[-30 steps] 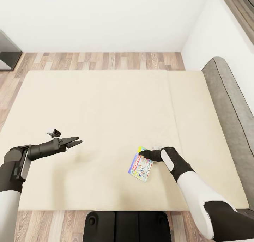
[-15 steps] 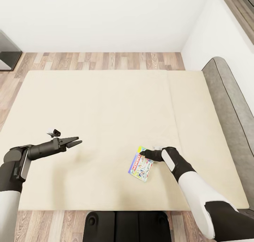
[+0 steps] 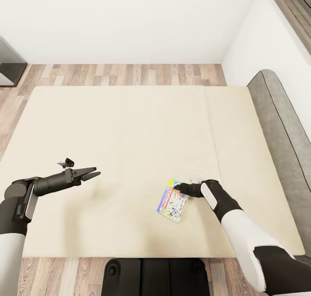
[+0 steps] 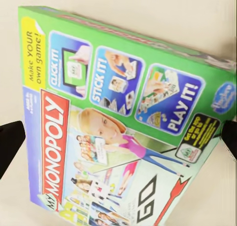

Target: Put all the toys in the child's room - the three board games (two on the bed and one on the table), the two jigsaw puzzles on the table, and the tennis ball on the table - inside the toy box on the table in the child's room.

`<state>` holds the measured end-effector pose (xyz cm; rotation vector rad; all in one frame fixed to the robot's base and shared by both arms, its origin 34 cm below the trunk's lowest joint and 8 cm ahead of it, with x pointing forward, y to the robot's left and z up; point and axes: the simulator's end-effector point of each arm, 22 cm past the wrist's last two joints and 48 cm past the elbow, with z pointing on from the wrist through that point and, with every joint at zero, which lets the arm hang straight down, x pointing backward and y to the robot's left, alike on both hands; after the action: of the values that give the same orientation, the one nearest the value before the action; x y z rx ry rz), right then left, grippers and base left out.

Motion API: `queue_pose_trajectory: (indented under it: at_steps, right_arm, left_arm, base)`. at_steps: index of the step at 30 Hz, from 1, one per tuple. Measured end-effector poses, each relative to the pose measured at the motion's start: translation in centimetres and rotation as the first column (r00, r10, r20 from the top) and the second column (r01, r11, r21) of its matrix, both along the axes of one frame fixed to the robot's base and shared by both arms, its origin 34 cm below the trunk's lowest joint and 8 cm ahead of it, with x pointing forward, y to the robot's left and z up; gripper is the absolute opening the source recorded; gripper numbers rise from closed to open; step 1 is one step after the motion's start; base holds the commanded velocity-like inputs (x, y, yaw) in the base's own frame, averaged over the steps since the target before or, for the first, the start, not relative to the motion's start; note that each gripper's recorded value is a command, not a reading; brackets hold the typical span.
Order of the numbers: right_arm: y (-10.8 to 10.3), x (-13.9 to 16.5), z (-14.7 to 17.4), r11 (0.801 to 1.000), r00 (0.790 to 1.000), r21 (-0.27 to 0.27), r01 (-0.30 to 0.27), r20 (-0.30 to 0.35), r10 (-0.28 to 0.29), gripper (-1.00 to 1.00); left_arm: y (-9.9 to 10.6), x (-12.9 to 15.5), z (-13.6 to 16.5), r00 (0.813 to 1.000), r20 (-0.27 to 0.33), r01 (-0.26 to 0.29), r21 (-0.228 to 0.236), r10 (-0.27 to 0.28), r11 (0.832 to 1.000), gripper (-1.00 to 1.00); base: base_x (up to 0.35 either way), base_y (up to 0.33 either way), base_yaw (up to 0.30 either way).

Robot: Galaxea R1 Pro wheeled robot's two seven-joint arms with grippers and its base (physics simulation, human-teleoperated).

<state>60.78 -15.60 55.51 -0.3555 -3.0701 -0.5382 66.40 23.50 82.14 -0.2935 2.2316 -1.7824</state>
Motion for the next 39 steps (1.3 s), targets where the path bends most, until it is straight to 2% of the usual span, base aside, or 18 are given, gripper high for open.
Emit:
queue_pose_trajectory:
  at_steps: [39]
  right_arm:
    - [-0.52,-0.30,-0.22,1.000,1.000,-0.009,0.004,-0.007,-0.004,1.00]
  left_arm:
    - [0.09,0.07,0.11,1.000,0.004,0.000,0.003,0.000,1.000,1.00]
  base:
    - [0.000,0.000,0.000]
